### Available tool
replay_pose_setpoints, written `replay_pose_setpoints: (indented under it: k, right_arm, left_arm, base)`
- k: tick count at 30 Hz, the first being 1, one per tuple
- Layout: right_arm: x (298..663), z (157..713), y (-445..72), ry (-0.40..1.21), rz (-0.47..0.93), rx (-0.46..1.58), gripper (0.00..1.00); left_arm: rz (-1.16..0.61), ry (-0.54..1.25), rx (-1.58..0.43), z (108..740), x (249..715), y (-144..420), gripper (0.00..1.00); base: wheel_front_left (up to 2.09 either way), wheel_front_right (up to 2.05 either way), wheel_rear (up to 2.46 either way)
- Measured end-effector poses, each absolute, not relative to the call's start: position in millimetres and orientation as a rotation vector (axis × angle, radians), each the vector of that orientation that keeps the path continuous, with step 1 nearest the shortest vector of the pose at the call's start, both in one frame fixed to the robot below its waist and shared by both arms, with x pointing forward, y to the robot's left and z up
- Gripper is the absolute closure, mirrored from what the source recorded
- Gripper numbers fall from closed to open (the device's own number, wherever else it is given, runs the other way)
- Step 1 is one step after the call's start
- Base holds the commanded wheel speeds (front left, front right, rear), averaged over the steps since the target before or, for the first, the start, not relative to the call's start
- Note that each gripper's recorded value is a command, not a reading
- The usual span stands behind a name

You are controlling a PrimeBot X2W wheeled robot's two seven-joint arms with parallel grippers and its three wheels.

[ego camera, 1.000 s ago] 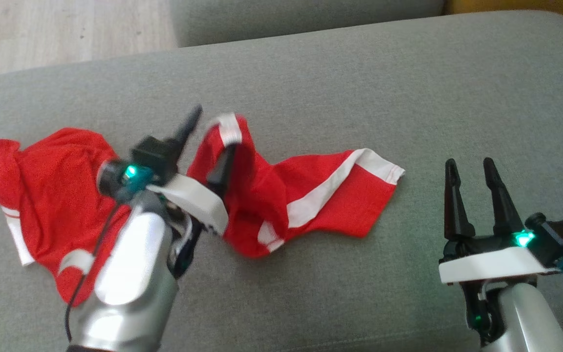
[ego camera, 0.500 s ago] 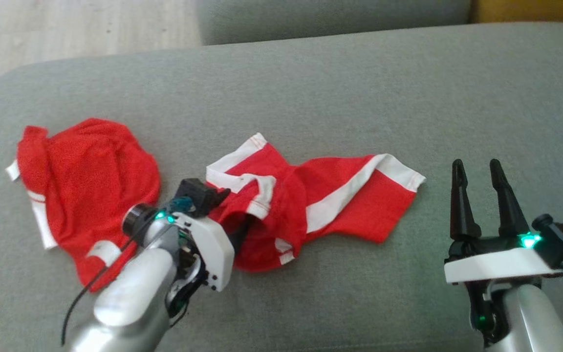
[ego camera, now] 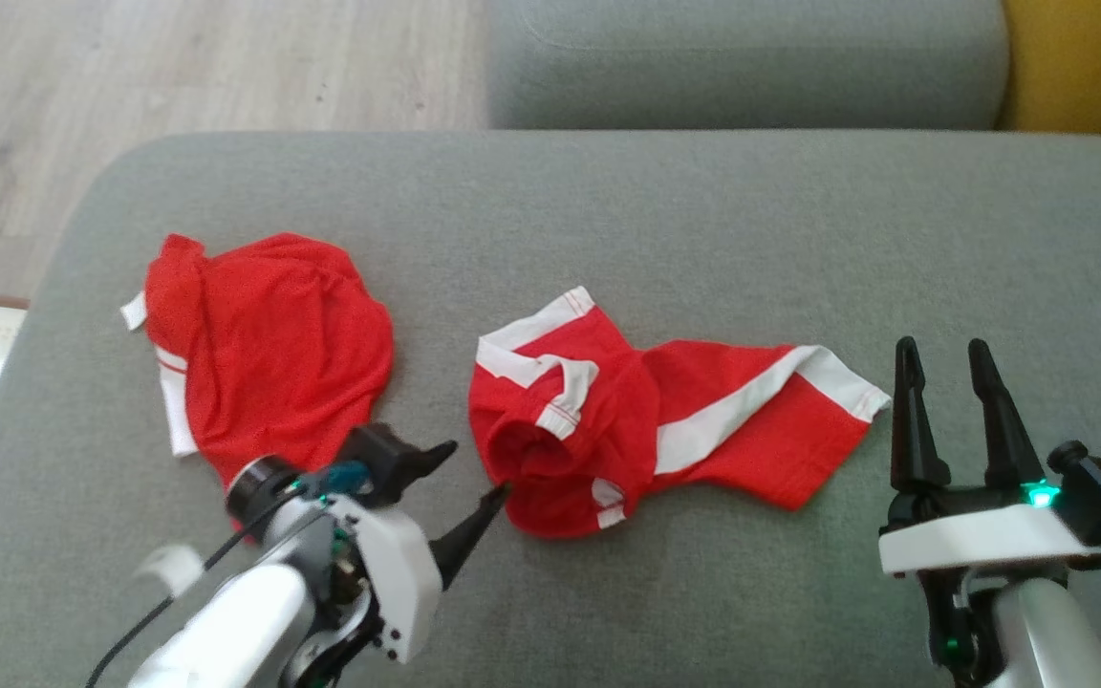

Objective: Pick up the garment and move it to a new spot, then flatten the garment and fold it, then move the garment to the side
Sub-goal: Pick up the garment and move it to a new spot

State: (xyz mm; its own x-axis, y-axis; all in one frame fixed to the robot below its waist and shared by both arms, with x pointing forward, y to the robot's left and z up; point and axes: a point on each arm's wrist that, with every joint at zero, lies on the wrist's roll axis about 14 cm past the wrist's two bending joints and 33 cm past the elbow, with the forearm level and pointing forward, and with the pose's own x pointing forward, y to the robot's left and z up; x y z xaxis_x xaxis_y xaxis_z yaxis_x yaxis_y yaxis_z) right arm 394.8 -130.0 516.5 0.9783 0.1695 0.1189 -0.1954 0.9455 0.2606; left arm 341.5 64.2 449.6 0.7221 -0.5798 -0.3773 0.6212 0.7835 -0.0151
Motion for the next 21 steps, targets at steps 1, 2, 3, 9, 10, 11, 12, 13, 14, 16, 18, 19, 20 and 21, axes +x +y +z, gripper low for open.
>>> replay_pose_setpoints:
  k: [1, 2, 3, 9, 10, 11, 12, 13, 14, 16, 18, 19, 20, 21]
  right_arm:
    - [394, 518, -128, -0.098, 0.192, 0.275, 0.00]
    - [394, 519, -127, -0.100, 0.197, 0.274, 0.00]
    - [393, 520, -125, -0.102, 0.201, 0.274, 0.00]
    - [390, 525, -122, -0.117, 0.212, 0.271, 0.00]
    - [389, 528, -123, -0.125, 0.210, 0.269, 0.00]
    - [388, 529, -124, -0.128, 0.208, 0.269, 0.00]
    - [387, 529, -125, -0.130, 0.207, 0.266, 0.00]
    - [386, 529, -126, -0.129, 0.205, 0.260, 0.00]
    - [384, 528, -127, -0.127, 0.202, 0.258, 0.00]
    - [379, 524, -130, -0.117, 0.194, 0.250, 0.00]
    - [375, 520, -133, -0.109, 0.186, 0.247, 0.00]
    - [374, 520, -134, -0.108, 0.183, 0.243, 0.00]
    - [373, 520, -135, -0.110, 0.181, 0.241, 0.00]
    - [373, 521, -136, -0.112, 0.178, 0.241, 0.00]
  left_arm:
    - [-0.650, 0.366, 0.116, 453, 340, 69, 0.00]
    - [-0.628, 0.351, 0.109, 457, 339, 73, 0.00]
    - [-0.603, 0.327, 0.098, 463, 339, 78, 0.00]
    - [-0.404, 0.083, 0.001, 511, 350, 111, 0.00]
    - [-0.329, 0.003, -0.044, 524, 353, 123, 0.00]
    - [-0.296, -0.031, -0.063, 528, 353, 129, 0.00]
    - [-0.271, -0.056, -0.077, 531, 352, 132, 0.00]
    - [-0.242, -0.077, -0.096, 533, 352, 135, 0.00]
    - [-0.217, -0.089, -0.117, 534, 351, 137, 0.00]
    - [-0.185, -0.094, -0.139, 533, 350, 140, 0.00]
    - [-0.139, -0.117, -0.179, 538, 349, 144, 0.00]
    - [-0.135, -0.139, -0.182, 544, 349, 143, 0.00]
    - [-0.127, -0.159, -0.177, 548, 348, 142, 0.00]
    - [-0.124, -0.173, -0.182, 551, 346, 141, 0.00]
  base:
    - [0.00, 0.00, 0.00]
    - [0.00, 0.00, 0.00]
    - [0.00, 0.00, 0.00]
    - [0.00, 0.00, 0.00]
    - [0.00, 0.00, 0.00]
    - [0.00, 0.00, 0.00]
    - [0.00, 0.00, 0.00]
    - [0.00, 0.00, 0.00]
    - [0.00, 0.00, 0.00]
    - [0.00, 0.00, 0.00]
    - [0.00, 0.00, 0.00]
    - [0.00, 0.00, 0.00]
    - [0.00, 0.00, 0.00]
    - [0.00, 0.00, 0.00]
